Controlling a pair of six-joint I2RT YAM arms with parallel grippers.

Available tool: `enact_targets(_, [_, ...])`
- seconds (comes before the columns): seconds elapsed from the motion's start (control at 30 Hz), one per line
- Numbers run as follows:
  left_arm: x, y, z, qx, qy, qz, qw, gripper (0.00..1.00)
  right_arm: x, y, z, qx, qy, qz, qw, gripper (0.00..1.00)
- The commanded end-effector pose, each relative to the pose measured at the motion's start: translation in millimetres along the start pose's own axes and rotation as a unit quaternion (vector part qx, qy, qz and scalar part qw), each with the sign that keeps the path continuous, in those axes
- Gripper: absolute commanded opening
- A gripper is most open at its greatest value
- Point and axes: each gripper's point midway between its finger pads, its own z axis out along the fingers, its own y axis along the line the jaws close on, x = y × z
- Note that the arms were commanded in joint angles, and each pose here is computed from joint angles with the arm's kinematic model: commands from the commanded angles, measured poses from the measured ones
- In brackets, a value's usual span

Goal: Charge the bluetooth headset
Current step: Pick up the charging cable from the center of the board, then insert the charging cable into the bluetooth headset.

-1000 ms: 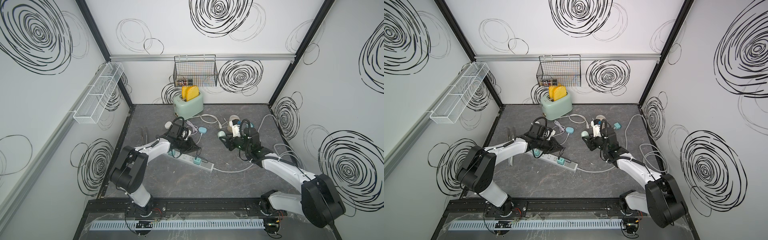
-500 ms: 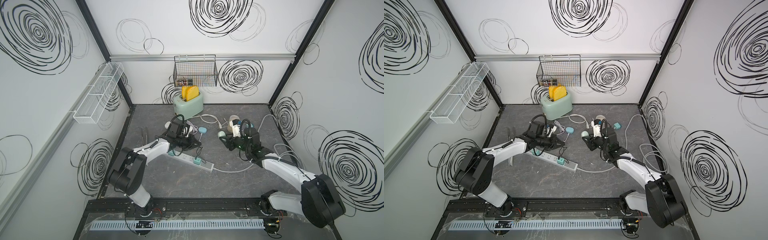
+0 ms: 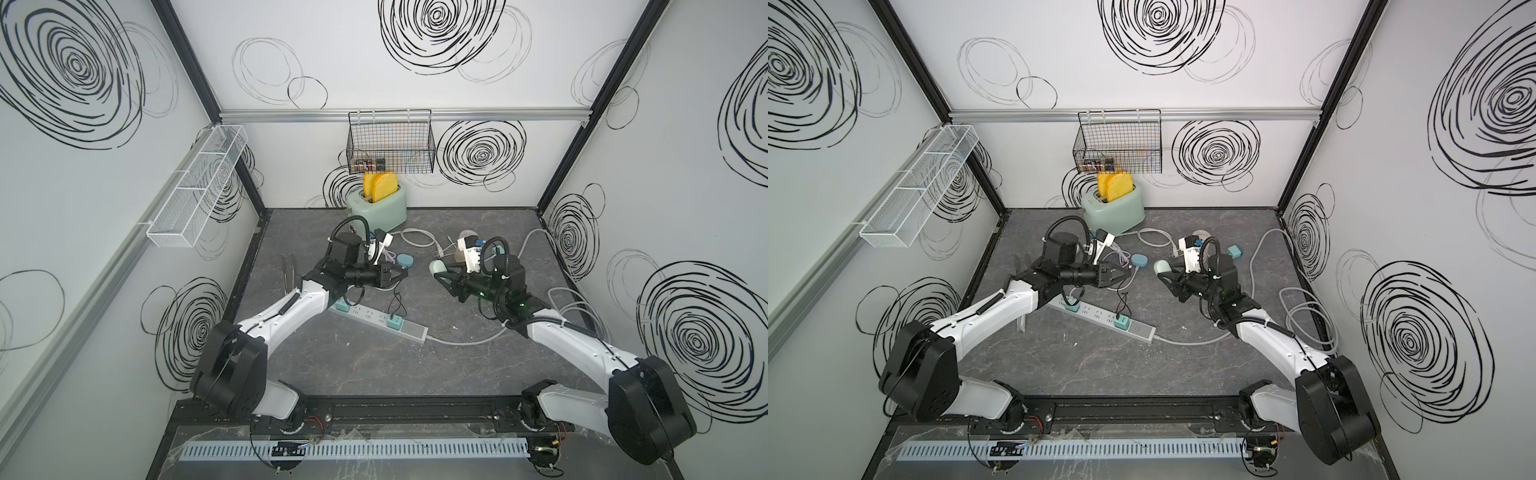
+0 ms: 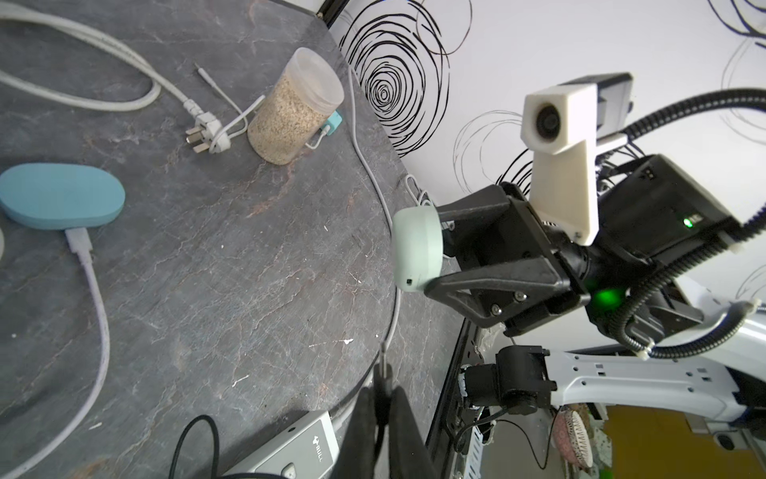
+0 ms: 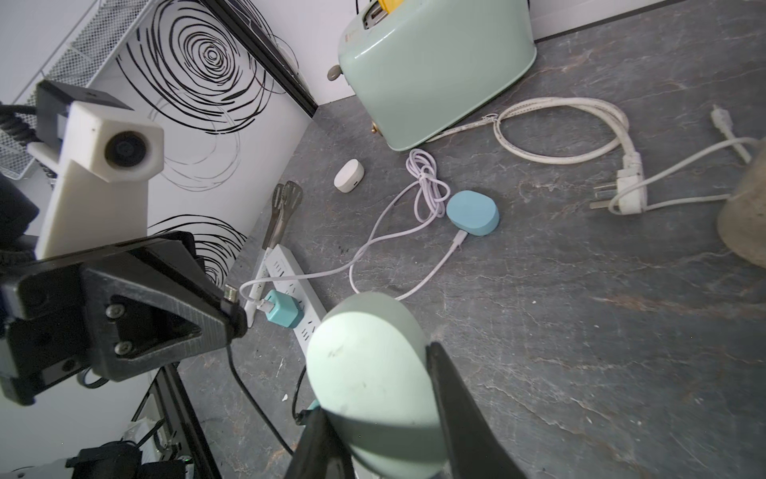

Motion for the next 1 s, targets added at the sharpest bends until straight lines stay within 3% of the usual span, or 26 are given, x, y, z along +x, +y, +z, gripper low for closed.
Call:
enact_targets(0.0, [-11, -23, -4, 0.022, -0.011, 0.096, 0.995, 0.00, -12, 13, -4, -0.030, -0.028, -0.033, 0.999, 0.19])
enact_targets(0.43, [14, -34, 16, 0.008, 0.058, 0.090, 0.994, 0.00, -20, 30, 4, -0.036, -0.055, -0.115, 0.991, 0.21])
enact_targets(0.97, [20, -26, 25, 0.004, 0.088, 0.050, 0.995, 0.00, -29, 40, 0, -0.049, -0.083, -0.138, 0.986, 0.21])
